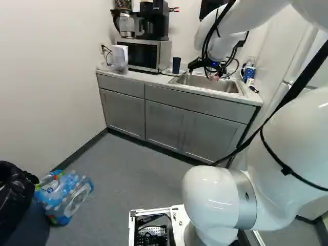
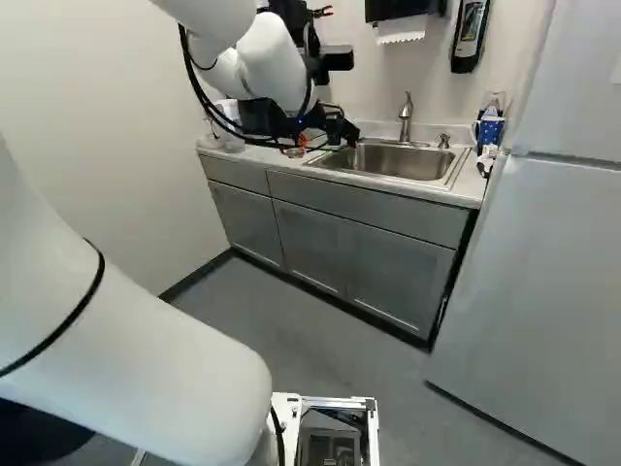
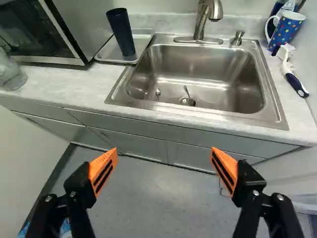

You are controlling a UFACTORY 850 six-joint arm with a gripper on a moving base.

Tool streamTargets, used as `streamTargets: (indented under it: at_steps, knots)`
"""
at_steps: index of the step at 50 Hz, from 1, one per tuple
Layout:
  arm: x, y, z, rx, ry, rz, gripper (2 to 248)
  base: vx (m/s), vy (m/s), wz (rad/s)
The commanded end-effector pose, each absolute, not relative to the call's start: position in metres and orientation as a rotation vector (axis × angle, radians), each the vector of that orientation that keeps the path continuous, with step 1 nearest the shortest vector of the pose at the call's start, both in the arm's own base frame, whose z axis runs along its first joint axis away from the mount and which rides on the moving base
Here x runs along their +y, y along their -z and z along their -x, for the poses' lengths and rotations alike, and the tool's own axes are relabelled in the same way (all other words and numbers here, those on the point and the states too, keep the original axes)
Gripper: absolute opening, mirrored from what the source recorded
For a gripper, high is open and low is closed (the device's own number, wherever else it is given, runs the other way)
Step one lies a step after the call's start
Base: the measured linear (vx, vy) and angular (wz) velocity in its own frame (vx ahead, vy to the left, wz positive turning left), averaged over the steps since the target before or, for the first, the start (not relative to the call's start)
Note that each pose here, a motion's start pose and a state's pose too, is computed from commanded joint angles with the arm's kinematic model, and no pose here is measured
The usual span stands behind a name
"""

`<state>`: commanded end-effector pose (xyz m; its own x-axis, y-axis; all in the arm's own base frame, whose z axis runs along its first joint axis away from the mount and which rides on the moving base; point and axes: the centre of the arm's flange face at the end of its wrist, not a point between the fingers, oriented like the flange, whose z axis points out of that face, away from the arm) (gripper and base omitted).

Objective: Rinse the cup and place it in the tray

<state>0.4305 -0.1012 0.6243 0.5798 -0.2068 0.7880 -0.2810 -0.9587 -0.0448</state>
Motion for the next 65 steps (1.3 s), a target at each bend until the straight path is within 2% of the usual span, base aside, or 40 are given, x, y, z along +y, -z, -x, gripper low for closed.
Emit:
streamTargets:
  at_steps: [32, 65]
  knots:
    - [-0.068, -0.545, -0.411, -0.289, -1.477, -2.703, 247, 0.0, 0.0, 0.0]
    - [-0.03, -0.452, -0.36, -0.144, -1.648, -2.654, 247, 0.0, 0.0, 0.0]
